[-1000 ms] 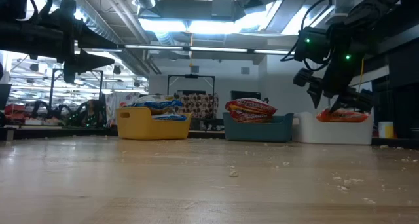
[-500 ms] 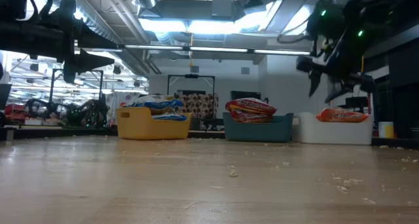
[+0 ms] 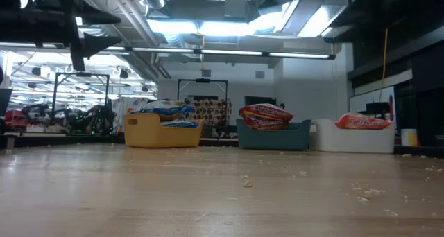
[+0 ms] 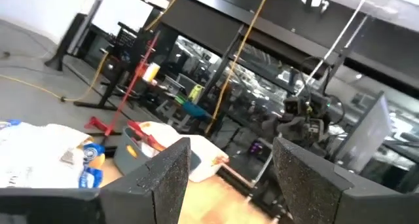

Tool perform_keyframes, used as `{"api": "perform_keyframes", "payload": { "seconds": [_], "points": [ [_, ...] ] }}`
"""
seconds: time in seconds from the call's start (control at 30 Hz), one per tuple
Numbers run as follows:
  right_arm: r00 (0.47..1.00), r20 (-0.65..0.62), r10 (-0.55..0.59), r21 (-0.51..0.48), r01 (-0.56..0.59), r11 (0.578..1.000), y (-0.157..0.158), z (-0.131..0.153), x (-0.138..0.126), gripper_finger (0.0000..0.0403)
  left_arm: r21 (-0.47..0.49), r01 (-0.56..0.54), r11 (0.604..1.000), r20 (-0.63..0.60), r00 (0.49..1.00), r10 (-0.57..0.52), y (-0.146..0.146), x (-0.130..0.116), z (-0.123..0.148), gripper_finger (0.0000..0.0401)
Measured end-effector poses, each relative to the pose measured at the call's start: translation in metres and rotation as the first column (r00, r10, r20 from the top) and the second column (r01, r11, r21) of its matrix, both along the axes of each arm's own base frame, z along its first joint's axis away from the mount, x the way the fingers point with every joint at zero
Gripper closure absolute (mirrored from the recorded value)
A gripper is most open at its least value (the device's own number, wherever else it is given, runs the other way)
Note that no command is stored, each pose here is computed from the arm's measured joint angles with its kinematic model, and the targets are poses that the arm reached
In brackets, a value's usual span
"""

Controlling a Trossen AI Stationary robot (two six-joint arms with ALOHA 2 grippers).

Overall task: Sort Maruchan noodles
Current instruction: Return to Home Position

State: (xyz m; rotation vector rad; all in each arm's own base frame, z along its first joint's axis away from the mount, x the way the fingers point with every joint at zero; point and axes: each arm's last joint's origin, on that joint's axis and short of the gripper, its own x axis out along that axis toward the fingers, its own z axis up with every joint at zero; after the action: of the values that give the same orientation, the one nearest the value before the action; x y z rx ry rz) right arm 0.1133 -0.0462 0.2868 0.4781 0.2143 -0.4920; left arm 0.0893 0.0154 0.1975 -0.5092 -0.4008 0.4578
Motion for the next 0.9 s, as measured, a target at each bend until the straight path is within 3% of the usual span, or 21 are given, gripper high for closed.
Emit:
{"api": "perform_keyframes", "payload": {
  "seconds": [0.07, 0.13, 0.27, 0.6, 0.7, 0.8, 0.9],
  "points": [
    [0.996, 0.020, 0.083, -0.089, -0.081, 0.993, 0.005, 0.005, -0.008, 0.0207, 0.005, 0.020, 1.000, -0.001, 1.000, -0.020, -0.001, 0.000, 0.000, 0.0189],
    [0.988, 0.048, 0.146, -0.138, -0.138, 0.981, 0.009, 0.006, -0.014, 0.0207, 0.081, 0.002, 0.997, -0.047, 0.999, 0.002, -0.001, 0.000, 0.000, 0.0189],
    [0.968, 0.108, 0.227, -0.232, -0.198, 0.952, 0.014, -0.007, -0.022, 0.0207, 0.141, -0.031, 0.989, -0.083, 0.996, 0.043, 0.001, 0.000, 0.000, 0.0189],
    [0.891, 0.280, 0.356, -0.363, -0.245, 0.899, 0.017, -0.088, -0.019, 0.0207, 0.130, 0.053, 0.990, -0.214, 0.977, -0.024, 0.003, 0.004, -0.013, 0.0189],
    [0.877, 0.260, 0.404, -0.354, -0.303, 0.885, 0.017, -0.111, -0.016, 0.0207, 0.156, 0.042, 0.987, -0.257, 0.966, -0.001, 0.004, 0.004, -0.018, 0.0189],
    [0.901, 0.198, 0.387, -0.294, -0.322, 0.900, 0.017, -0.120, -0.016, 0.0207, 0.148, 0.006, 0.989, -0.322, 0.946, 0.042, 0.005, 0.005, -0.027, 0.0189],
    [0.903, 0.172, 0.394, -0.313, -0.329, 0.891, 0.017, -0.121, -0.016, 0.0207, 0.162, 0.001, 0.987, -0.343, 0.938, 0.055, 0.005, 0.006, -0.028, 0.0189]
  ]
}}
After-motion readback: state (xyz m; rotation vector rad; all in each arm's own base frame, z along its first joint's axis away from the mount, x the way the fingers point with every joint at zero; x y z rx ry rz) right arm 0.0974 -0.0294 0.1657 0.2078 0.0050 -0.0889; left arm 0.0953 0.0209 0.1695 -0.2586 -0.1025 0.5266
